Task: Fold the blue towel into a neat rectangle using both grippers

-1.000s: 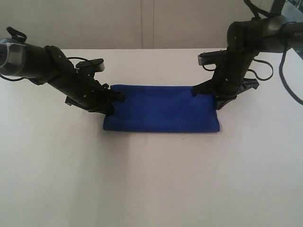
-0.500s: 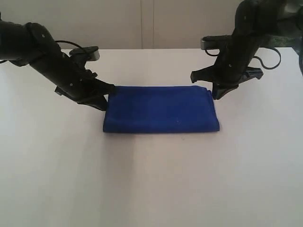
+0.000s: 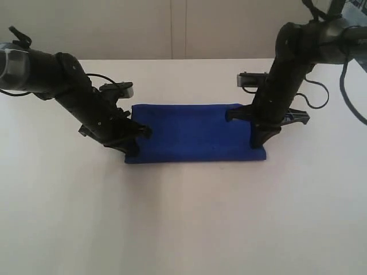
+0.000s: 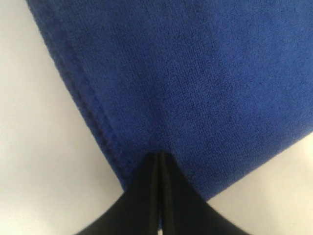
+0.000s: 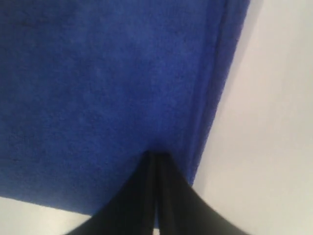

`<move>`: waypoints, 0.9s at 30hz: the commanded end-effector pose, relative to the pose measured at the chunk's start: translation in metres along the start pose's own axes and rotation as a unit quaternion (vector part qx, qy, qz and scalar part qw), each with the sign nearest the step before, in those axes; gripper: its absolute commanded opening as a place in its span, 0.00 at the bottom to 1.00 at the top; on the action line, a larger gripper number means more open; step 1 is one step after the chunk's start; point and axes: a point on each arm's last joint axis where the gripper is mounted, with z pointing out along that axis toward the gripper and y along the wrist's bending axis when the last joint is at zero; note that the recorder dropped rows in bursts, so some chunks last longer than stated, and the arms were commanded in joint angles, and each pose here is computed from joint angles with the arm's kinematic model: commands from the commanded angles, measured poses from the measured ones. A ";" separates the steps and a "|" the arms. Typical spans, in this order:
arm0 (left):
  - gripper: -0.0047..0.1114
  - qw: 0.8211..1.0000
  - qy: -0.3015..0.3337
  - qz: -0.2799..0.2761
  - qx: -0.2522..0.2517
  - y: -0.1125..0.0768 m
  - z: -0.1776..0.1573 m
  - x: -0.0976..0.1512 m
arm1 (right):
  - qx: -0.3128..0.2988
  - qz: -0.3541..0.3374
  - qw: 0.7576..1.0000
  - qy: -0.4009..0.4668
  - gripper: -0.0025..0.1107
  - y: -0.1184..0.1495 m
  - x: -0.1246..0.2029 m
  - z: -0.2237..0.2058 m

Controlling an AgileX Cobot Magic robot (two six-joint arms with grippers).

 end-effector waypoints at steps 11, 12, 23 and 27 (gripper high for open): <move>0.04 0.998 0.058 0.013 -0.011 0.013 0.004 0.012 | -0.016 0.010 1.000 0.023 0.02 -0.005 0.004 0.021; 0.04 0.998 0.057 0.011 -0.012 0.015 0.003 0.012 | -0.019 0.011 1.000 0.021 0.02 -0.004 0.004 0.021; 0.04 0.999 0.052 0.012 -0.009 0.013 -0.002 0.011 | -0.020 0.012 1.000 -0.001 0.02 -0.003 0.001 0.015; 0.04 0.999 0.035 0.018 -0.010 0.008 -0.014 0.007 | -0.020 0.008 0.998 -0.053 0.02 0.000 -0.003 -0.008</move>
